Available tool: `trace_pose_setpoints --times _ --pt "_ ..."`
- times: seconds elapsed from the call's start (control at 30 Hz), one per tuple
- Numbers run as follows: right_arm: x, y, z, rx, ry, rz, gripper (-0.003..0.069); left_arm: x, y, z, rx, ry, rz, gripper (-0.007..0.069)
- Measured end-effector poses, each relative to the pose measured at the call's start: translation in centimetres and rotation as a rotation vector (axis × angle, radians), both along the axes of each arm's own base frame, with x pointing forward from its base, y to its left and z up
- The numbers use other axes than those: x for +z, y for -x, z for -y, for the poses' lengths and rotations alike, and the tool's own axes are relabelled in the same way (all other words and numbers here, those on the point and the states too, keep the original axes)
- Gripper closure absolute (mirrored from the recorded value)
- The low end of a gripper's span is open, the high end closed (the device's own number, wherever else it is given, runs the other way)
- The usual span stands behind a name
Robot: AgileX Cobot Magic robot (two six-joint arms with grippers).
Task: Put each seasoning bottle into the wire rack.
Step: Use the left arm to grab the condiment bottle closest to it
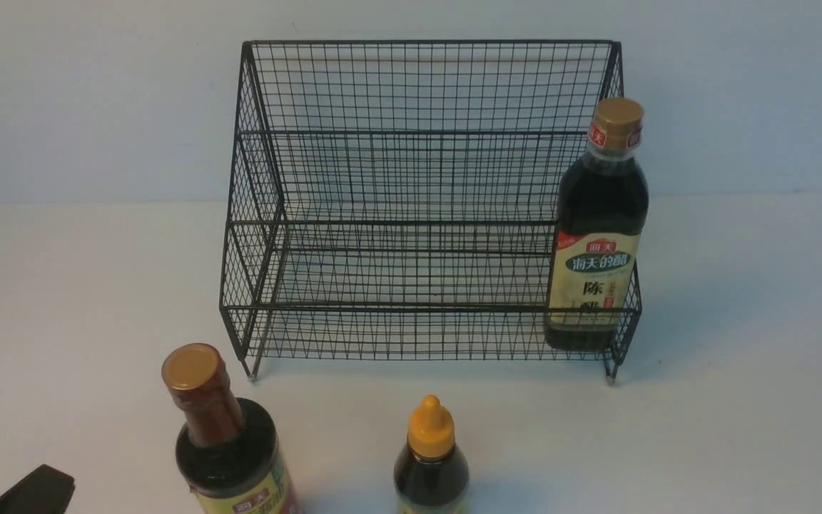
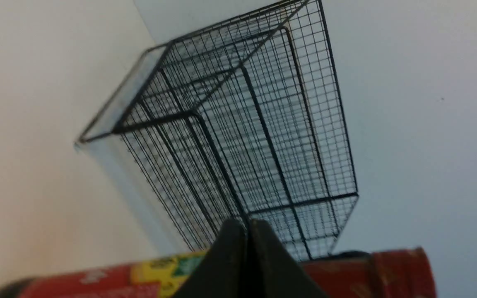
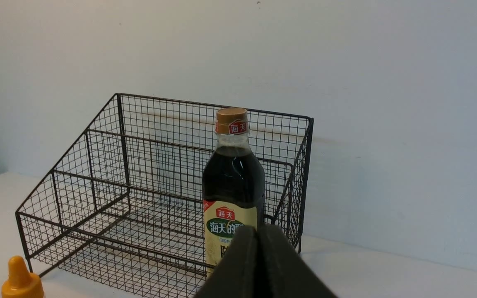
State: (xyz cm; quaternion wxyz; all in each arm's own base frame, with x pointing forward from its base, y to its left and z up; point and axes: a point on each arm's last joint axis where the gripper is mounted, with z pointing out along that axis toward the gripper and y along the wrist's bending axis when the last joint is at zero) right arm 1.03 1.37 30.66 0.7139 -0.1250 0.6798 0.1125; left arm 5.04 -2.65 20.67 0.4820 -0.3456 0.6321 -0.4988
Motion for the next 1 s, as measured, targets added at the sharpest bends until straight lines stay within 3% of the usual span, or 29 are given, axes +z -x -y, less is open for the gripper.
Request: trace_pose_setpoints --times 0.03,0.13,0.2,0.3,0.47,0.67,0.83,1.0 --pt "0.0 0.0 0.0 -0.001 0.001 0.000 0.0673 0.6 0.1 0.2 -0.018 -0.001 0.015 0.0629" --pt "0.0 0.0 0.0 -0.001 0.003 0.000 0.0673 5.0 1.5 0.8 -0.097 -0.197 0.208 0.0629" --pt "0.0 0.0 0.0 0.000 0.003 -0.002 0.0673 8.9 3.3 1.4 -0.142 -0.403 0.403 0.0629" --pt "0.0 0.0 0.0 0.006 -0.007 -0.005 0.0673 11.2 4.4 2.0 -0.189 -0.599 0.526 0.0603" --pt "0.0 0.0 -0.1 0.007 -0.009 -0.006 0.0673 11.0 2.1 2.0 -0.220 -0.835 0.477 0.0458" --pt "0.5 0.0 0.1 -0.008 -0.024 0.040 0.0673 10.1 -1.8 2.0 -0.300 -1.122 0.443 0.0181" --pt "0.8 0.0 0.1 -0.013 -0.043 0.080 0.0673 9.4 -4.2 2.3 -0.365 -1.117 0.401 0.0056" --pt "1.1 0.1 0.2 -0.016 -0.062 0.107 0.0673 8.7 -6.7 2.4 -0.397 -1.128 0.377 0.0020"
